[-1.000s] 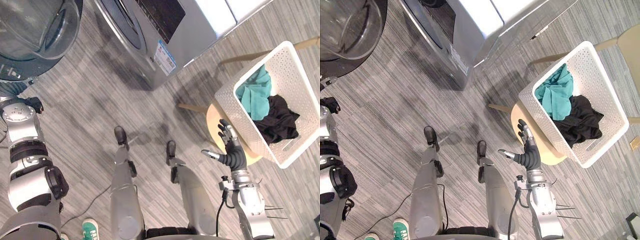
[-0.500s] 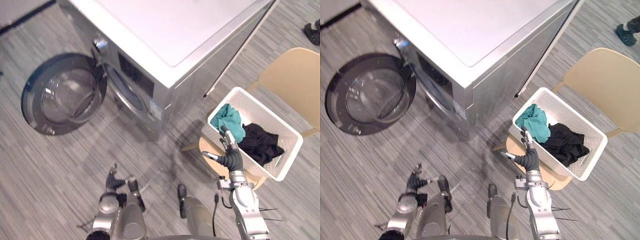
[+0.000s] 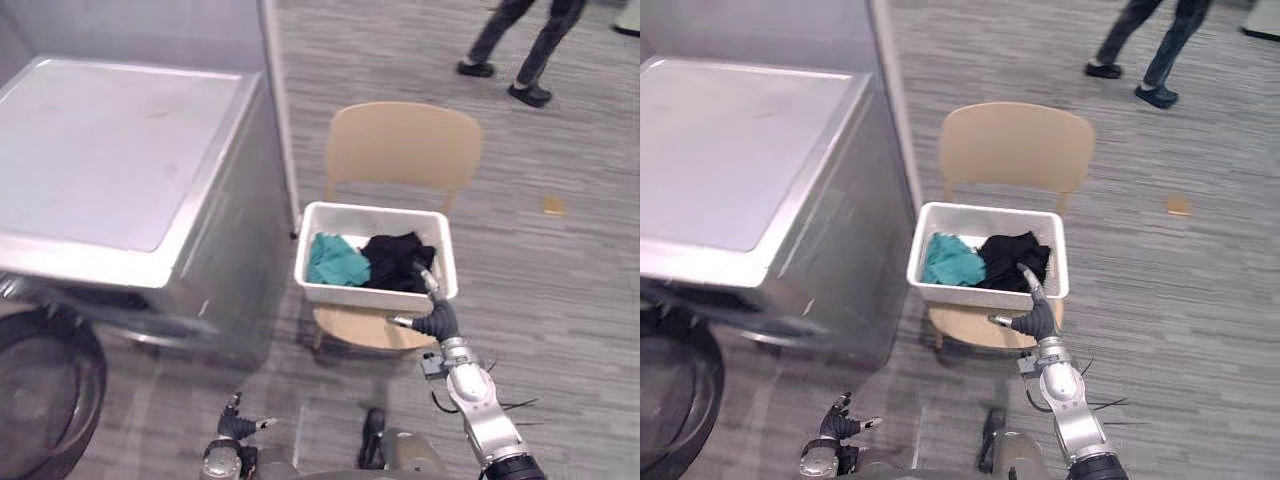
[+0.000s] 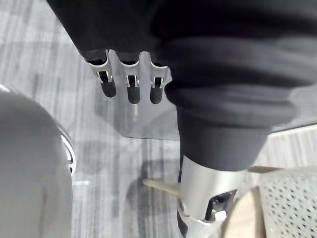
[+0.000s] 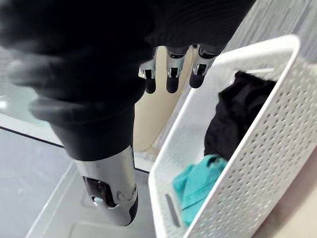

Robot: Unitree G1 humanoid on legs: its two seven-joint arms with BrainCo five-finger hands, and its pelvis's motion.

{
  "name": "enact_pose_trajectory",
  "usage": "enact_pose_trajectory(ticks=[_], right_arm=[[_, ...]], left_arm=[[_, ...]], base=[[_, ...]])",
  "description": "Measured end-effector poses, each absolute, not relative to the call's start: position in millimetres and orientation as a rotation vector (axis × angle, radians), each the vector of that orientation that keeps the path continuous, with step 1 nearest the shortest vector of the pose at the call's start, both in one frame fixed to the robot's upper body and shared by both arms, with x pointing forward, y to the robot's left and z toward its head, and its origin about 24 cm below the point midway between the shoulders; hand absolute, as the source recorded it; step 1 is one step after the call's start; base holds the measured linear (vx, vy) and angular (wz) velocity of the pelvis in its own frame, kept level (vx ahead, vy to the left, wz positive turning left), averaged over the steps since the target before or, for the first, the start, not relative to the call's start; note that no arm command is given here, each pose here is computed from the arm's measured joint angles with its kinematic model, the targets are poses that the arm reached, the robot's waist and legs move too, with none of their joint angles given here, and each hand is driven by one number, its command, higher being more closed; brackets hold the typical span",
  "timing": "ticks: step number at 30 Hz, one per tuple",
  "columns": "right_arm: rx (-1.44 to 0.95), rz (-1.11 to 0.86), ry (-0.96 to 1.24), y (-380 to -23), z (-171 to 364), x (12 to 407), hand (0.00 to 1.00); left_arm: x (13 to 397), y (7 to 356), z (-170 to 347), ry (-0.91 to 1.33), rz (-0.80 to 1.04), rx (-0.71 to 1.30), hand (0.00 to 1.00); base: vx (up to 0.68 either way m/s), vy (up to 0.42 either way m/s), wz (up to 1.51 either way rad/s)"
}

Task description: Pick up the laundry basket with both hands and put the clothes into the washing machine.

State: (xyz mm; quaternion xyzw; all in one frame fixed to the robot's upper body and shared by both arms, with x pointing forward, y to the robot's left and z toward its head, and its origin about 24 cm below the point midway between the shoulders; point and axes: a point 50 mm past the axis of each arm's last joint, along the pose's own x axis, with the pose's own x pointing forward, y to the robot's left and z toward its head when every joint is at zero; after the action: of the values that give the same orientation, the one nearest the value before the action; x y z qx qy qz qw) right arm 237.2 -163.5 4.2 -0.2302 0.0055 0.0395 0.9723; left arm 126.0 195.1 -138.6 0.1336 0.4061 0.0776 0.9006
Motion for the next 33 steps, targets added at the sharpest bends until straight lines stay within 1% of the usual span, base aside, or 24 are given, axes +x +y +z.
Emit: enact_pose_trajectory(ticks=[4, 6, 10, 15, 16, 18, 19, 21, 23, 25, 28, 30, 33], right_arm=[[-0.528, 0.099, 0.032, -162.8, -1.4, 242.6, 0.0], [-0.609, 0.134, 0.022, -161.7, -0.3, 249.1, 0.0], [-0.681, 0.187, 0.026, -151.5, -4.2, 259.9, 0.0], [-0.811, 0.248, -0.025, -135.0, 10.7, 301.3, 0.0], [-0.855, 0.247, -0.041, -133.1, 20.8, 318.8, 0.0], [-0.905, 0.223, -0.075, -131.6, 42.6, 342.7, 0.0], [-0.952, 0.189, -0.095, -138.4, 59.4, 357.7, 0.0], [-1.0, 0.117, -0.127, -149.4, 85.8, 375.8, 0.0], [-1.032, 0.049, -0.131, -161.6, 103.3, 386.5, 0.0], [-1.05, 0.013, -0.134, -167.9, 116.1, 393.9, 0.0], [-1.048, -0.053, -0.136, -177.4, 130.4, 400.9, 0.0], [-1.039, -0.098, -0.143, -183.3, 141.6, 404.3, 0.0], [-1.052, -0.104, -0.155, -181.9, 150.6, 407.2, 0.0]], left_arm=[[131.3, 192.7, -137.4, 0.828, 0.151, 0.279, 0.0], [129.4, 185.9, -140.1, 0.842, 0.125, 0.277, 0.0], [137.3, 195.1, -136.7, 0.823, 0.126, 0.31, 0.0], [150.8, 198.7, -131.4, 0.789, 0.13, 0.325, 0.0], [157.6, 202.4, -128.1, 0.771, 0.136, 0.336, 0.0], [162.4, 205.9, -125.1, 0.752, 0.154, 0.334, 0.0], [171.8, 206.7, -120.9, 0.727, 0.168, 0.337, 0.0], [178.3, 206.8, -117.3, 0.702, 0.186, 0.313, 0.0], [182.9, 206.6, -114.7, 0.681, 0.2, 0.298, 0.0], [182.7, 207.0, -115.0, 0.683, 0.218, 0.284, 0.0], [187.5, 198.4, -114.6, 0.676, 0.221, 0.244, 0.0], [195.6, 194.3, -110.7, 0.649, 0.233, 0.209, 0.0], [203.2, 190.2, -106.4, 0.62, 0.259, 0.167, 0.0]], base=[[0.16, 0.131, -0.47], [0.14, 0.252, -0.18], [0.09, 0.171, 0.27], [0.0, 0.087, 0.2], [-0.06, 0.0, 0.19], [-0.08, 0.002, 0.14], [-0.07, 0.006, 0.08], [-0.04, 0.01, 0.12], [0.0, 0.018, 0.18], [0.04, 0.014, 0.2], [0.04, 0.007, 0.12], [0.03, -0.011, 0.25], [0.01, -0.046, 0.2]])
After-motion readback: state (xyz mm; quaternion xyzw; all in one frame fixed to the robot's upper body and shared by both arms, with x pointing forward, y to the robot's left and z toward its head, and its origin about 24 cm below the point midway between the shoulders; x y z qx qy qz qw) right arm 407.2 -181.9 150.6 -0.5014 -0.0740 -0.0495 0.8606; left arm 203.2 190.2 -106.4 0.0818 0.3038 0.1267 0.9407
